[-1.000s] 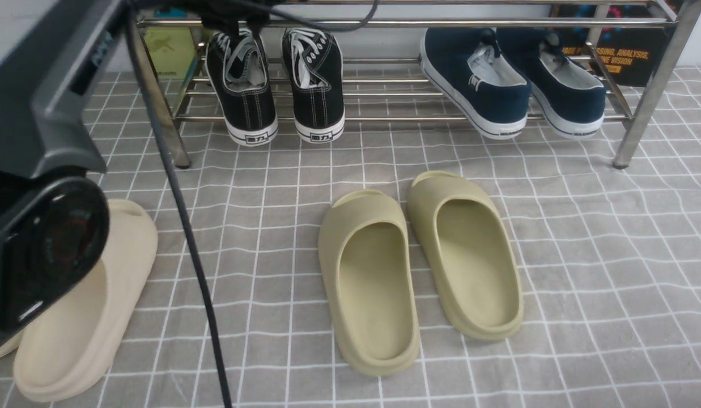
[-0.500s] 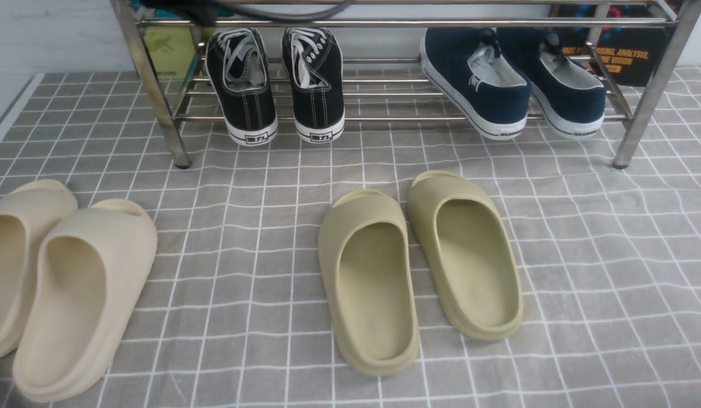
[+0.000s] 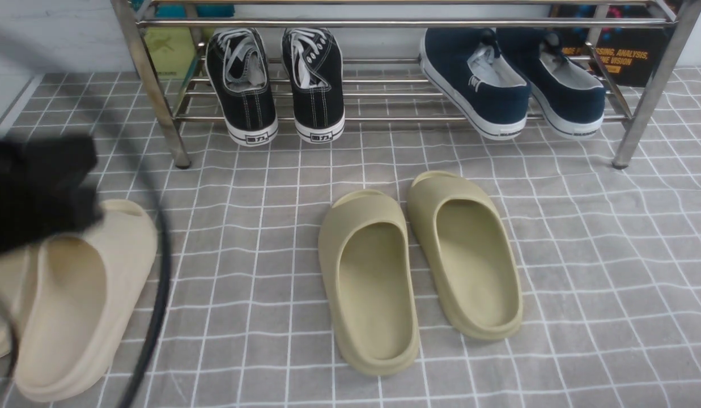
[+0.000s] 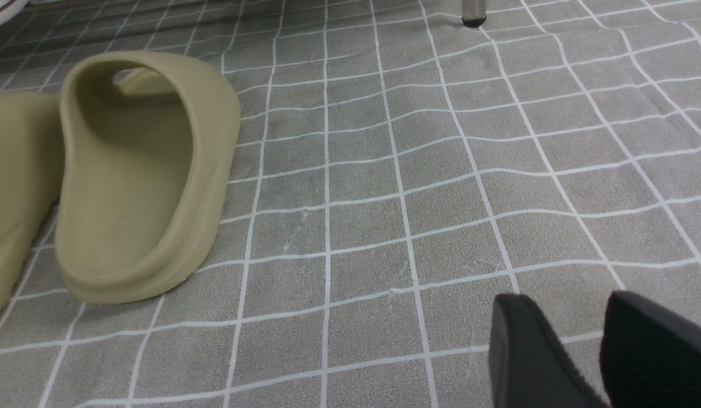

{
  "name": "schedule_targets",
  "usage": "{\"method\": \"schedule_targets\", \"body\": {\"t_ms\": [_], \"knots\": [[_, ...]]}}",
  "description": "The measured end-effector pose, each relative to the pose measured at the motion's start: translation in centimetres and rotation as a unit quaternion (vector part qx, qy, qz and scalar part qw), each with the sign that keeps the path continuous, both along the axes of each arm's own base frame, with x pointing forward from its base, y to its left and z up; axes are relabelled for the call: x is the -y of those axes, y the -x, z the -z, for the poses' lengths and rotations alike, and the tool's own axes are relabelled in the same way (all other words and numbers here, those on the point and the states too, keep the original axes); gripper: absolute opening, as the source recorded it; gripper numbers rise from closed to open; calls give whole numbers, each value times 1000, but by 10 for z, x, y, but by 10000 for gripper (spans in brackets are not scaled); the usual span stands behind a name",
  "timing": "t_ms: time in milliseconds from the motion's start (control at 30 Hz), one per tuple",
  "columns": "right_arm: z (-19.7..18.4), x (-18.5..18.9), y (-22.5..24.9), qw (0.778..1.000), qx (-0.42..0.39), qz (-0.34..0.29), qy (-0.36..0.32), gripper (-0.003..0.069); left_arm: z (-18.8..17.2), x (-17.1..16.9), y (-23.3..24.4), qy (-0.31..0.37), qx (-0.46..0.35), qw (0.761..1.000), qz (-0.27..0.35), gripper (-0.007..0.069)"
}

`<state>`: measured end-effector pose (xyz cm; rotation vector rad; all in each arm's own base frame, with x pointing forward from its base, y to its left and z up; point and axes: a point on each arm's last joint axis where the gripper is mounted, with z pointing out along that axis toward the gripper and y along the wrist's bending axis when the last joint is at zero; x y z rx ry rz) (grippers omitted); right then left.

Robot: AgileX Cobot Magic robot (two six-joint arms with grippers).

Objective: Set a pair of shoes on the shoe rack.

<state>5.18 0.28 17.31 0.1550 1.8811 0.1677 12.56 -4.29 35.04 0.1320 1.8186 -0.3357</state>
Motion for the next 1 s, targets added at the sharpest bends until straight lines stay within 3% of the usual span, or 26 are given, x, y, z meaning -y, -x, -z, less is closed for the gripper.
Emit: {"method": "schedule_targets", "body": {"t_ms": [33, 233, 500, 767, 867, 1000], "knots": [[0, 0, 0, 1000, 0, 0, 0, 239, 23, -4, 12, -5, 23, 1000, 6, -13], [0, 0, 0, 1000, 0, 0, 0, 239, 84, -11, 38, -7, 78, 997, 28, -13], [0, 0, 0, 1000, 0, 0, 0, 239, 168, -15, 51, -40, -9, 999, 35, -13], [0, 0, 0, 1000, 0, 0, 0, 239, 172, -21, 58, -34, -9, 999, 11, -13], [0, 0, 0, 1000, 0, 0, 0, 239, 164, -30, 66, -6, 53, 998, -38, -13], [0, 0, 0, 1000, 0, 0, 0, 239, 167, -36, 70, -3, 43, 996, -81, -13]]}}
